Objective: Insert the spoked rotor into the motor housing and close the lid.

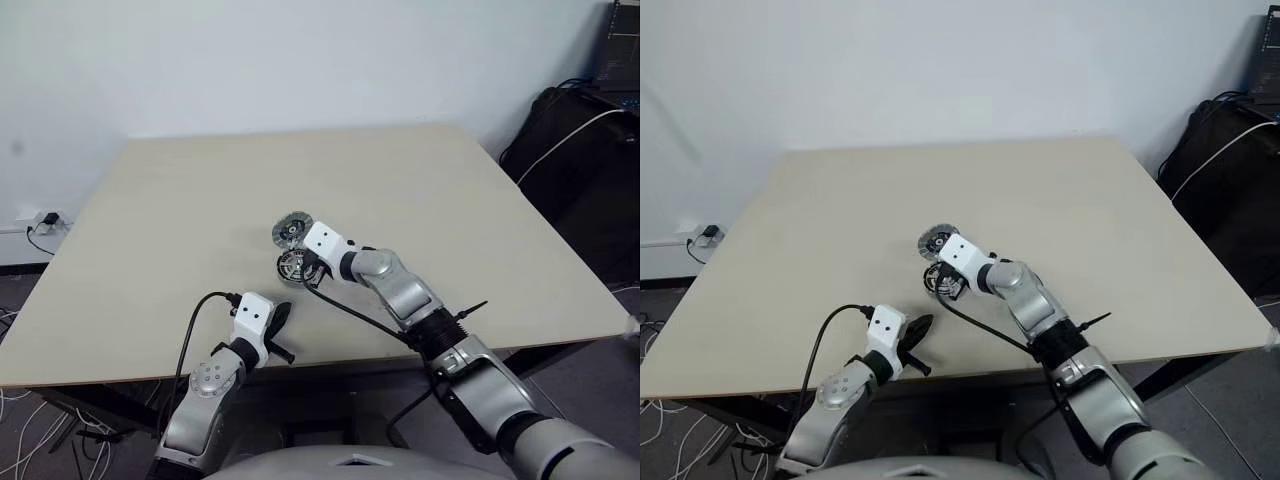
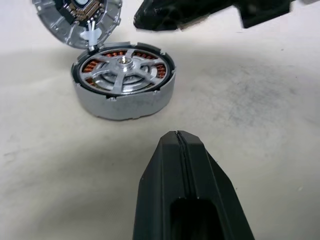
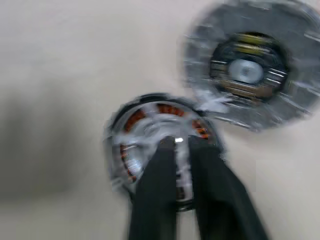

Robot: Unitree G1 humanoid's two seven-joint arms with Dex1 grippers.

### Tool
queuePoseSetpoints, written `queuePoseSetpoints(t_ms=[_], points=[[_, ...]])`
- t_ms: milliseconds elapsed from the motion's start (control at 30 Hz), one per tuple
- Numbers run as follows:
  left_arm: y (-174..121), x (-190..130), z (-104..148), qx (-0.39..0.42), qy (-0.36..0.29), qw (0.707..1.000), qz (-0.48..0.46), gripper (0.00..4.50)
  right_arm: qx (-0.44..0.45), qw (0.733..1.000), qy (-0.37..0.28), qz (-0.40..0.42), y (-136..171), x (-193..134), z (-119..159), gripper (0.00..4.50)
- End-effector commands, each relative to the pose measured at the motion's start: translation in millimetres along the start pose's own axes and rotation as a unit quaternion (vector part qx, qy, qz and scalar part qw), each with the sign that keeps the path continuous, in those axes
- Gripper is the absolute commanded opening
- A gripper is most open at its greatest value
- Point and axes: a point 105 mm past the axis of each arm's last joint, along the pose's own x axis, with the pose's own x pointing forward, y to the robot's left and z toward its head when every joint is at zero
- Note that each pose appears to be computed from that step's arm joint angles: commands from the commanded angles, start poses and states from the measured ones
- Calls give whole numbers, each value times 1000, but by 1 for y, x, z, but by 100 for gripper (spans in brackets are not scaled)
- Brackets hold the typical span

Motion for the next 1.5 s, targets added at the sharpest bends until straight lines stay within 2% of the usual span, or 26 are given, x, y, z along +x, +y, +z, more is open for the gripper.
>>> queuePoseSetpoints(t_ms=[33, 133, 400, 1033, 1133, 1300, 1333, 1500], points=[[-4, 5, 11, 3, -25, 1000, -10, 0, -99, 993, 19, 55, 7, -8, 16, 160], [-4, 7, 12, 2, -28, 1000, -11, 0, -151, 983, 63, 86, 10, -12, 6, 254], [-6, 6, 12, -5, -33, 999, -2, 0, -207, 965, 111, 120, 11, -4, 3, 254], [-2, -2, 10, -14, -37, 999, 27, 0, -215, 960, 124, 129, 6, 21, 4, 254], [-2, -3, 11, -14, -38, 999, 30, 0, -209, 961, 131, 122, 3, 24, 0, 192], [-1, -3, 11, -15, -39, 999, 32, 0, -205, 962, 135, 117, 0, 25, -3, 28], [-1, -3, 11, -16, -39, 999, 32, 0, -204, 963, 135, 116, 0, 25, -4, 8], [-2, -2, 12, -16, -40, 999, 31, 0, -195, 966, 137, 104, -5, 22, -8, 1]])
